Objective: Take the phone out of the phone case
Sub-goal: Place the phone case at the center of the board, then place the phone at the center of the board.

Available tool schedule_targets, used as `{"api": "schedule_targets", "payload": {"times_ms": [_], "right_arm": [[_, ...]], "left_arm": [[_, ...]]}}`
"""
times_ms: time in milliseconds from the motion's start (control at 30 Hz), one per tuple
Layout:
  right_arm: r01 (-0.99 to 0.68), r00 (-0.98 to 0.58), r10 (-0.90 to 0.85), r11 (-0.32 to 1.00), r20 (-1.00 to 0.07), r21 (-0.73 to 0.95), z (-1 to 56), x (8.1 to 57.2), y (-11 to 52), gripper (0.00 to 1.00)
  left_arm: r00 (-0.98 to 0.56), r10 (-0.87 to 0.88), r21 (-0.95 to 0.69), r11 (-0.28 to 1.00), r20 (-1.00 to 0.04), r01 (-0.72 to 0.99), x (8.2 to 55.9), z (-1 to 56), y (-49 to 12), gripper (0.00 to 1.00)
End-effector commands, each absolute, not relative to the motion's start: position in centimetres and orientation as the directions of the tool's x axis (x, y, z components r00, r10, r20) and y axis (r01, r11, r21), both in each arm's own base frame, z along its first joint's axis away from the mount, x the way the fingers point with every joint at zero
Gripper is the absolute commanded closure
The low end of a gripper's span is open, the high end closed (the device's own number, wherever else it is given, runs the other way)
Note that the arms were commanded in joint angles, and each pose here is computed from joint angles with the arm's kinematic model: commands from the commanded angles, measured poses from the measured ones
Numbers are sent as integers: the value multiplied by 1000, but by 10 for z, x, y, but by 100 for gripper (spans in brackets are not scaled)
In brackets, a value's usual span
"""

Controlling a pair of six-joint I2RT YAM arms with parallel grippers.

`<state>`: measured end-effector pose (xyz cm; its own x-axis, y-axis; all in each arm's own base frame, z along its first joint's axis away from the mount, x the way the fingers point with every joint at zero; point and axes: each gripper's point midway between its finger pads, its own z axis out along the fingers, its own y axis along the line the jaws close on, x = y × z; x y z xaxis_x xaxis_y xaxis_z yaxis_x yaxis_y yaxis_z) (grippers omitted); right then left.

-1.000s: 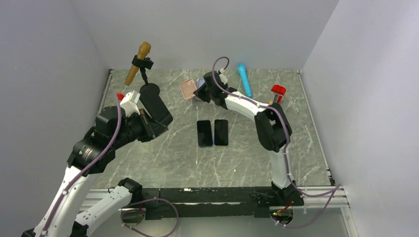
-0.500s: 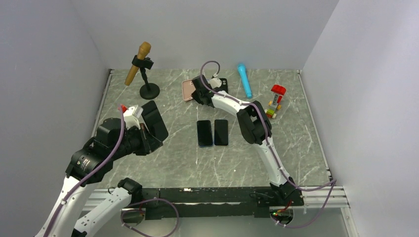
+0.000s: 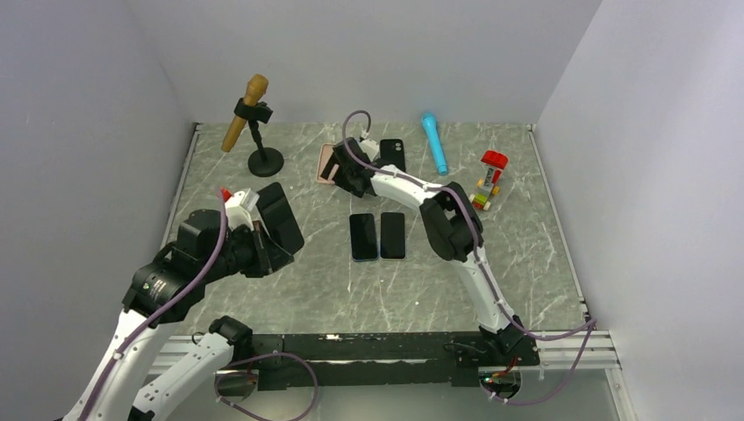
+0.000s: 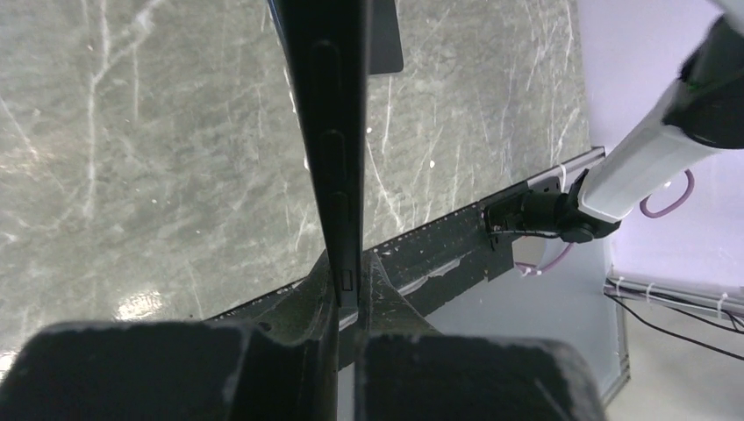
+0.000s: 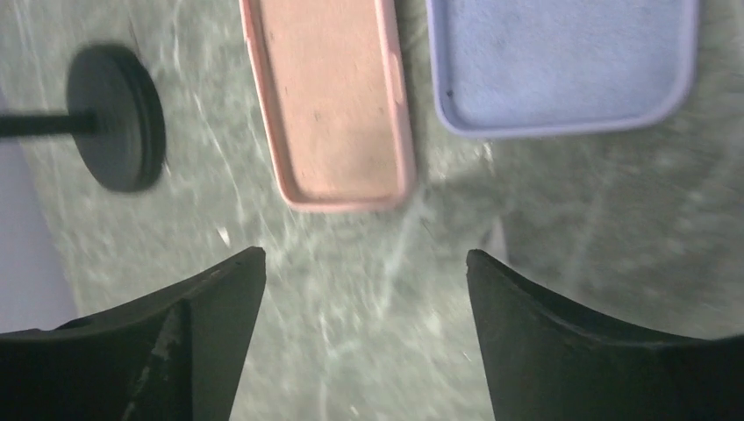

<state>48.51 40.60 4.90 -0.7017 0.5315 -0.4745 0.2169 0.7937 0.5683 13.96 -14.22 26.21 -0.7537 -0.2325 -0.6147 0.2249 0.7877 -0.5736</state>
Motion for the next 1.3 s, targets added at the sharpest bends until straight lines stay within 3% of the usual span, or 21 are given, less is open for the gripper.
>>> {"api": "schedule_targets", "payload": {"times_ms": [0,233,433,600,800,967,1267], "right_arm": [[-41,-734,327,853,-595,521,136,462,378,10],[-343,-727,174,746,-665,570,225,379,302,7],[-353,-787,113,725,-607,592,220,306,234,6],[-380,-803,150,617,-576,690,225,244,227,6],[-373,-778,216,597,-590,711,239,220,215,5],[-373,-756,203,647,-622,665,247,214,203,5],[-361,-743,263,617,-616,699,254,200,198,5]], "left_arm": [[-780,-250,-646,723,-574,244,149,261,-165,100],[-890,-179,-670,723,-419,170,167,197,-192,100],[-943,-57,-667,720,-329,189,193,146,-216,100],[-959,13,-687,695,-282,211,210,126,-227,100],[-985,34,-707,692,-171,146,221,96,-225,100],[-990,59,-748,649,-128,136,233,90,-226,100],[-992,122,-730,675,-36,110,238,72,-216,100]]}}
